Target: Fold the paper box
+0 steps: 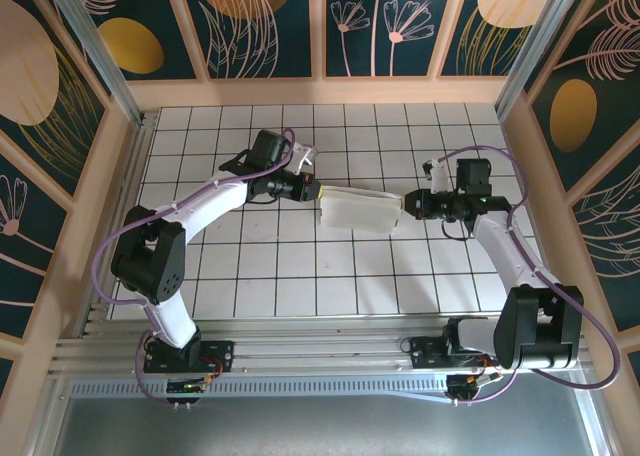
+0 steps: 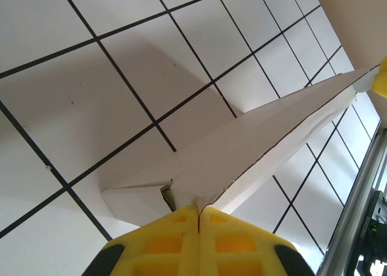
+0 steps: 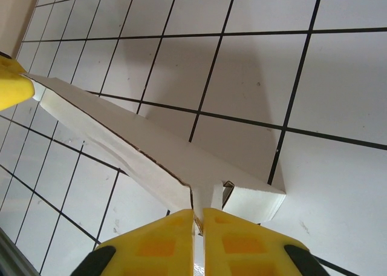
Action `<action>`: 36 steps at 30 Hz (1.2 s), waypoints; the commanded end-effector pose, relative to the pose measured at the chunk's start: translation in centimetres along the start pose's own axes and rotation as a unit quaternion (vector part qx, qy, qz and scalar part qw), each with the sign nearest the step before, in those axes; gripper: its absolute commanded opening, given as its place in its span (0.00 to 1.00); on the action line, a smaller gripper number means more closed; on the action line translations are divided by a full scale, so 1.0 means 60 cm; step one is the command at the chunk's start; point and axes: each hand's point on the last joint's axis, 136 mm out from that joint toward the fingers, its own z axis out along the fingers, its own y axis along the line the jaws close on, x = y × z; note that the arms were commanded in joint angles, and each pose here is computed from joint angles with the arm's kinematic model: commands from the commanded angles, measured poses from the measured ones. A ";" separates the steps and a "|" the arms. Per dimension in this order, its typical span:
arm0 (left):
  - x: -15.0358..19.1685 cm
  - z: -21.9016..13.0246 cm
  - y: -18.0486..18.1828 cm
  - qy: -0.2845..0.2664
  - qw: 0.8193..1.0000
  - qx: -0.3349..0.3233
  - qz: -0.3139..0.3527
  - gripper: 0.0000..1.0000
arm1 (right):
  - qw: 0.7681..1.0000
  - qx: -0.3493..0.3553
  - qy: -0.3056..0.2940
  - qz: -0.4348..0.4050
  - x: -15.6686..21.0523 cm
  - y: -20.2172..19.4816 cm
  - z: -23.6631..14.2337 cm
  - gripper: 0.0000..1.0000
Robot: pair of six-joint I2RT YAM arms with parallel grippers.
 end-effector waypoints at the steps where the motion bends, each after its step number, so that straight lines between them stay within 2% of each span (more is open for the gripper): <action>1: 0.053 0.024 0.017 0.059 0.997 -0.013 -0.039 0.00 | 1.000 -0.010 0.008 0.008 0.010 0.003 0.010 0.11; 11: 0.059 0.028 0.014 0.064 0.997 -0.009 -0.039 0.00 | 1.000 0.004 0.007 0.010 0.018 -0.002 0.015 0.04; 27: 0.081 0.037 0.022 0.082 0.996 -0.016 -0.043 0.00 | 1.000 0.021 0.017 0.013 0.037 -0.007 0.022 0.03; 36: 0.106 0.046 0.039 0.102 0.993 -0.049 -0.033 0.00 | 0.999 0.026 0.017 0.010 0.042 -0.005 0.020 0.03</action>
